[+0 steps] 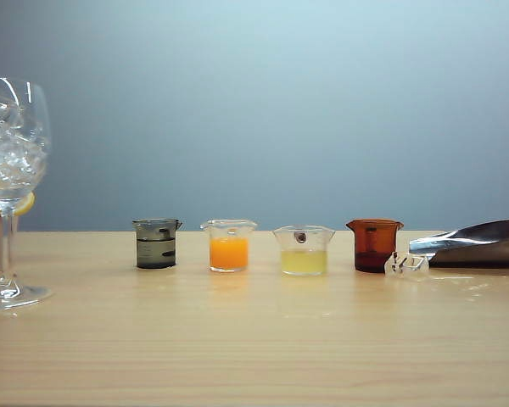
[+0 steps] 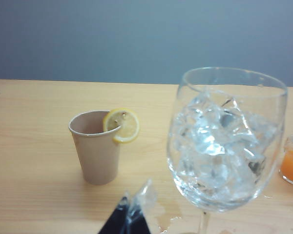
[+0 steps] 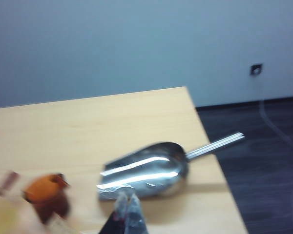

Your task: Pick up the ice scoop on the desk filled with ice cubes, pour the ice into the goblet, and finally put the scoop back on the table.

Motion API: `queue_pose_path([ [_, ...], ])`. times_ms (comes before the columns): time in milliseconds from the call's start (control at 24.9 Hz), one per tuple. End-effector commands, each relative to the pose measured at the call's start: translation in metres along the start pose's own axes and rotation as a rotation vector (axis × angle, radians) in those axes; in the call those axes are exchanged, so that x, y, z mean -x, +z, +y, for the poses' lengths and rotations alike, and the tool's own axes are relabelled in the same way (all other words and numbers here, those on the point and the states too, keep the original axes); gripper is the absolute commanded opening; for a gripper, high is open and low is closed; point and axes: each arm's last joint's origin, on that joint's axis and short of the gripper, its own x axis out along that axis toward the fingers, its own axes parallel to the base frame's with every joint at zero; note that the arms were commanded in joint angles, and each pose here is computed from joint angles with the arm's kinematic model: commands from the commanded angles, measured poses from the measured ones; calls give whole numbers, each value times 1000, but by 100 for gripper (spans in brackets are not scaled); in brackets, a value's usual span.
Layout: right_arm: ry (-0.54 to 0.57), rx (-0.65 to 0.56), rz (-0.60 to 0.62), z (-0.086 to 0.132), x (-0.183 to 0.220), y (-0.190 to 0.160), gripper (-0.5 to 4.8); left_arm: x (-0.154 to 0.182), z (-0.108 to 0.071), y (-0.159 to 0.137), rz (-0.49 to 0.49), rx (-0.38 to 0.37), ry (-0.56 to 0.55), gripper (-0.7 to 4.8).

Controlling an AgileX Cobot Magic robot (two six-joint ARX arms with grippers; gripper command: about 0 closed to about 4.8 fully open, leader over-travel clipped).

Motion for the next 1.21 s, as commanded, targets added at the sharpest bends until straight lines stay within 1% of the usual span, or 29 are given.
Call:
queue_pose_path([
  [40, -39, 118, -22, 0, 6, -24, -1, 0, 0, 2, -15, -4, -1, -1],
  [241, -13, 118, -41, 0, 11, -55, -1, 0, 0, 2, -15, -4, -1, -1],
  [402, -19, 115, -98, -1, 14, -66, -1, 0, 0, 2, -15, -4, -1, -1],
  [522, -17, 112, -137, -1, 12, -69, -1, 0, 0, 2, -13, -4, -1, -1],
  [763, -17, 110, -170, -1, 13, -66, -1, 0, 0, 2, -9, -4, -1, -1],
  [1205, -17, 110, -167, -1, 13, -66, -1, 0, 0, 2, -9, -4, -1, -1],
])
